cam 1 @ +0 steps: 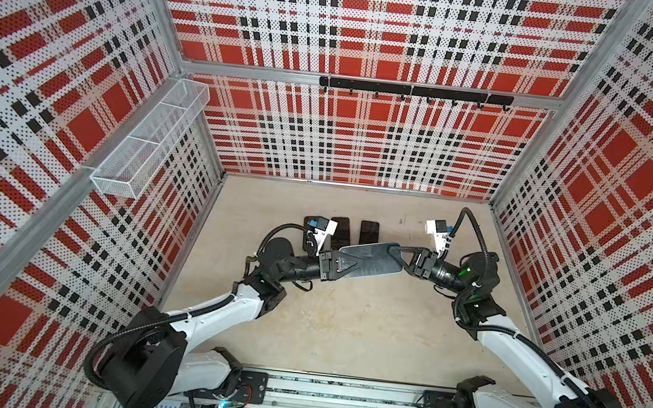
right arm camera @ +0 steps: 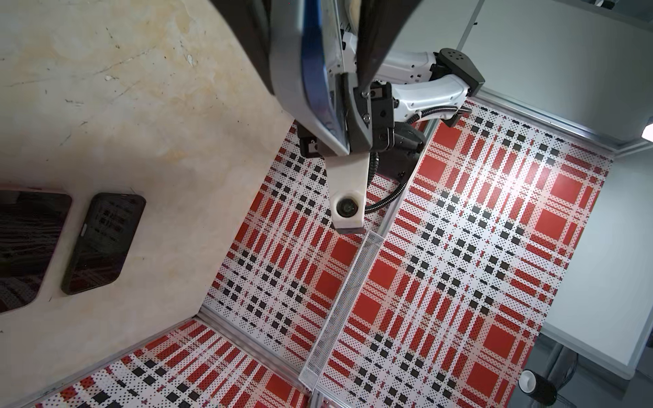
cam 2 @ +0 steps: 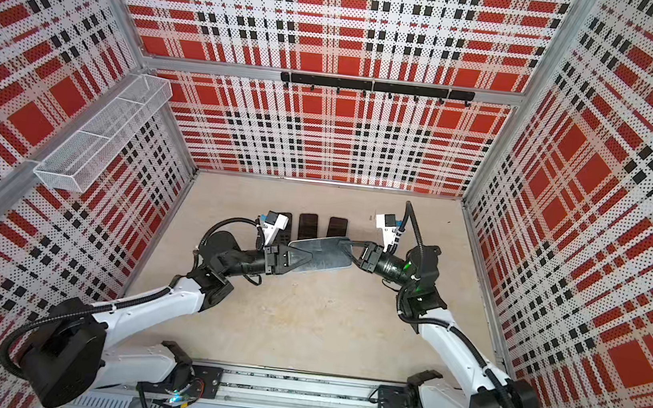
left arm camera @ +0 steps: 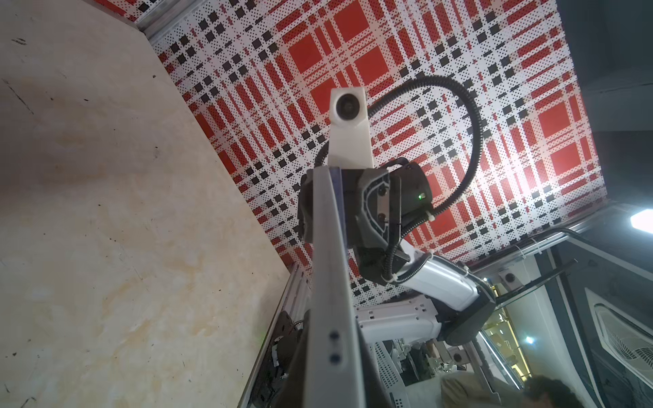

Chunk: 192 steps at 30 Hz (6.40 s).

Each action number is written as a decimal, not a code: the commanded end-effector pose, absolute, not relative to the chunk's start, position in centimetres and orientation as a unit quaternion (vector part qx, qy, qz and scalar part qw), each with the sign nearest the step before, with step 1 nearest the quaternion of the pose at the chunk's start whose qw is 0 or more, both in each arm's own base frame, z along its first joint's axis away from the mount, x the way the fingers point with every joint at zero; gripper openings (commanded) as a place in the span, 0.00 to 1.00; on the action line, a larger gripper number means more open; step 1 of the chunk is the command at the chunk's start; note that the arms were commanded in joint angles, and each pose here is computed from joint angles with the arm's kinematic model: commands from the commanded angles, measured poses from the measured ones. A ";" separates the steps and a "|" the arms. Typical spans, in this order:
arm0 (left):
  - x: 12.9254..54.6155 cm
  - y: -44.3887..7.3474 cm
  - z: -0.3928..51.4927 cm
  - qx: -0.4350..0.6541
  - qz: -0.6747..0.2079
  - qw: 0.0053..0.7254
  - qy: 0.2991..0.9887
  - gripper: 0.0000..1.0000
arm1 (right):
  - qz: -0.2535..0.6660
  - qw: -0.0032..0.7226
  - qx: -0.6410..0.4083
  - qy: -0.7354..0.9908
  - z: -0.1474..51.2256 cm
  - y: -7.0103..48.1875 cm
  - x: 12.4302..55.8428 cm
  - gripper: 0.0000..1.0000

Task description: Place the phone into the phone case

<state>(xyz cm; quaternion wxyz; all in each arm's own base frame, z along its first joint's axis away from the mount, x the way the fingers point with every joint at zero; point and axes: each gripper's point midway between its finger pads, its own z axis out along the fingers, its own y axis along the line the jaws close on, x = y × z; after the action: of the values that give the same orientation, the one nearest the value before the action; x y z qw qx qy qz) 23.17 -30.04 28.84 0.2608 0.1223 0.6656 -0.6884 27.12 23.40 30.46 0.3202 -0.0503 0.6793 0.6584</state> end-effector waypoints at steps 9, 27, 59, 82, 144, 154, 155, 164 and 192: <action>22.7 -30.9 30.5 0.150 -0.702 0.265 0.644 0.08 | 0.651 0.372 -0.067 0.659 31.8 23.1 28.2 0.09; 27.8 -27.9 34.7 -0.028 -0.674 0.409 0.614 0.06 | 0.619 0.462 0.030 0.634 32.7 20.1 28.0 0.61; 26.8 -30.7 34.3 -0.052 -0.693 0.398 0.598 0.04 | 0.698 0.539 0.058 0.468 36.7 25.3 26.7 0.23; 28.0 -22.2 30.9 -0.017 -0.494 0.478 0.726 0.99 | 0.420 0.424 0.040 0.801 32.0 17.3 32.7 0.00; 33.1 -20.8 20.9 0.018 -0.391 0.358 0.848 0.99 | 0.274 0.080 0.019 0.958 6.1 17.0 49.9 0.26; 33.3 -18.5 22.0 -0.020 -0.364 0.375 0.852 0.99 | 0.243 0.111 0.029 0.963 7.9 15.7 49.8 0.44; 33.3 -17.8 22.3 -0.026 -0.354 0.382 0.853 0.99 | 0.234 0.116 0.032 0.965 8.2 15.3 49.6 0.46; 33.3 -7.7 25.3 -0.118 -0.178 0.451 0.867 0.99 | 0.178 0.254 0.049 0.950 17.2 10.8 46.8 0.54; 35.3 4.4 14.6 -0.161 0.058 0.616 0.769 1.00 | -0.127 0.655 0.054 0.743 17.9 -2.9 33.7 0.67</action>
<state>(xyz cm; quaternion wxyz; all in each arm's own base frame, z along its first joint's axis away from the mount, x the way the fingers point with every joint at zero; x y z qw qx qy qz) 33.68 4.36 11.77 0.5576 -0.1662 0.8103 0.0691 31.78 -2.66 12.56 0.5548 0.0372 0.8218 -0.1244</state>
